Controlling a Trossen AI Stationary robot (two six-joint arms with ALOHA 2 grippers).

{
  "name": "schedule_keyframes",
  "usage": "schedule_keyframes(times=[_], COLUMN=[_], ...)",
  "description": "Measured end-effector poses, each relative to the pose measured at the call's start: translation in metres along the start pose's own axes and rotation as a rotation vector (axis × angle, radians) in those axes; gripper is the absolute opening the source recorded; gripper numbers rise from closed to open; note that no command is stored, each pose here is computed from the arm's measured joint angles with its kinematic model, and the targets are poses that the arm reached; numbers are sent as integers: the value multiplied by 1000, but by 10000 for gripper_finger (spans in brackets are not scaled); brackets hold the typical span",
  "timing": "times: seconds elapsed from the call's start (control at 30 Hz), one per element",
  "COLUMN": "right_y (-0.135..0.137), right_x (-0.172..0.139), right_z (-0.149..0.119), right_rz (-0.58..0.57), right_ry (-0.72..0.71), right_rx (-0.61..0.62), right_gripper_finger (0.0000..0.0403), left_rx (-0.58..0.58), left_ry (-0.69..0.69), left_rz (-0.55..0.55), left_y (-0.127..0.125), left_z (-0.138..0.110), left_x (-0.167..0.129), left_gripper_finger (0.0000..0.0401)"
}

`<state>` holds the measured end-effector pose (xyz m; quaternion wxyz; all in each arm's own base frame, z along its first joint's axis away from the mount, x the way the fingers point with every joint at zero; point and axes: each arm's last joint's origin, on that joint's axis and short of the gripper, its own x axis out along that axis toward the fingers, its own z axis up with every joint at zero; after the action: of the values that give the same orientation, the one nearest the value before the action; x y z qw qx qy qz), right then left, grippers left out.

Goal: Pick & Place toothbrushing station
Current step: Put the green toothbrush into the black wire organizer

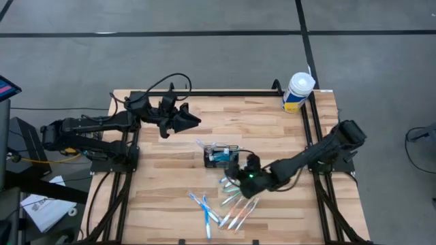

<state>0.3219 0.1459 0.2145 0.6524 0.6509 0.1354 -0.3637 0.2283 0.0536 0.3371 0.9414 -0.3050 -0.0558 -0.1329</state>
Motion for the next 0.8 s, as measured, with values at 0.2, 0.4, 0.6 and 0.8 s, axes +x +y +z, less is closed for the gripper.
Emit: schedule_keyframes(times=[0.2, 0.4, 0.6, 0.8], right_y=[24, 40, 38, 29], right_x=[5, 1, -23, -33], right_z=[-18, -29, -40, -54], right_rz=[-5, -17, -18, -4], right_ry=[-55, -112, -107, -76], right_rx=[-17, -60, -109, -131], right_gripper_finger=[174, 162, 153, 142], left_rx=[-29, -30, -61, -79], left_ry=[21, 20, 20, 20], left_rz=[-21, -21, -22, -21], left_y=[3, 3, 3, 3], left_z=[3, 3, 3, 3], left_x=[-3, -3, -3, -3], left_gripper_finger=[117, 117, 117, 117])
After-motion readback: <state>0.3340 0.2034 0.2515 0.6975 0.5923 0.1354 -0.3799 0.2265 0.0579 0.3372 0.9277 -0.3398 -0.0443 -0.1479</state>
